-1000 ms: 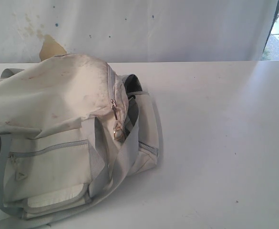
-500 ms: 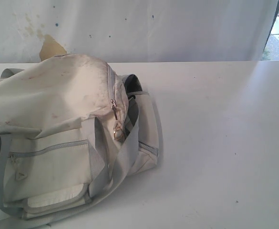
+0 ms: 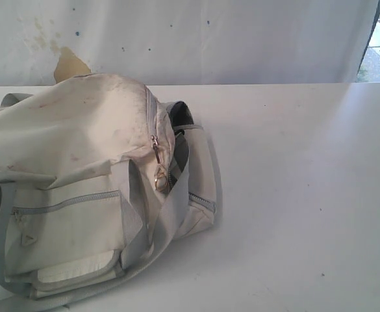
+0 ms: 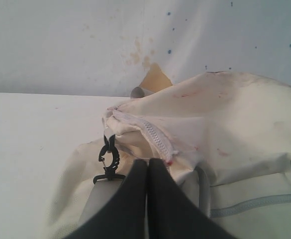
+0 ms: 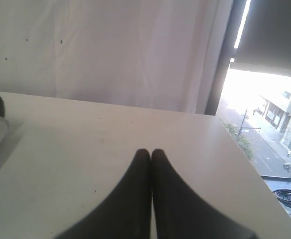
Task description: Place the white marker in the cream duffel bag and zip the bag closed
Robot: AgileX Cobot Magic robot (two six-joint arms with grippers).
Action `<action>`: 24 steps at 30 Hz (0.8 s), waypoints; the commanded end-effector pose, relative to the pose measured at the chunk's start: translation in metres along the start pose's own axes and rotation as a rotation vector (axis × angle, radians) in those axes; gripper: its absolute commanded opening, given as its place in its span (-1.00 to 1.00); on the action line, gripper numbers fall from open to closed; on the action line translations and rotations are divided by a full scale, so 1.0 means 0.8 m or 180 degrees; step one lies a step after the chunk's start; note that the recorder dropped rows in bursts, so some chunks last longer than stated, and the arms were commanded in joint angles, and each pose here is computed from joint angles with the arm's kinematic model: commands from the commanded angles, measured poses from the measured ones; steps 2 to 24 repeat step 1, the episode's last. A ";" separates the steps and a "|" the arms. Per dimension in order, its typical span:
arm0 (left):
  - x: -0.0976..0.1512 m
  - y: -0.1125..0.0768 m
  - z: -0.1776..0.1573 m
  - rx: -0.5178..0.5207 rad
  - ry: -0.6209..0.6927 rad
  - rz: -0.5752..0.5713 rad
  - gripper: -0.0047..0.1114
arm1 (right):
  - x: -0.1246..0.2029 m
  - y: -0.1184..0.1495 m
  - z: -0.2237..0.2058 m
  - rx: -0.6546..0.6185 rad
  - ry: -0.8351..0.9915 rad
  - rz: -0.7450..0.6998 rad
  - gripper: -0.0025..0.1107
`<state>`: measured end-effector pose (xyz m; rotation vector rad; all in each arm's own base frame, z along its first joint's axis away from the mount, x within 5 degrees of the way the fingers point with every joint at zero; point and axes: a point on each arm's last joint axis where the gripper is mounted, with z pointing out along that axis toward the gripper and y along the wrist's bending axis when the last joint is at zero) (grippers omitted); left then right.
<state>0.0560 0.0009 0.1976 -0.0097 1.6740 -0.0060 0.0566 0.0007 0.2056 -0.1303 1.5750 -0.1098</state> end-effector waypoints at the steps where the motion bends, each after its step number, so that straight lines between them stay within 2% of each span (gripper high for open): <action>1: 0.002 0.000 0.000 0.0009 0.0007 -0.0028 -0.92 | 0.001 0.000 0.000 -0.0015 -0.0026 -0.0033 -0.96; 24: 0.002 0.000 0.000 0.0009 0.0007 -0.0028 -0.92 | 0.001 0.000 0.000 -0.0015 -0.0026 -0.0033 -0.96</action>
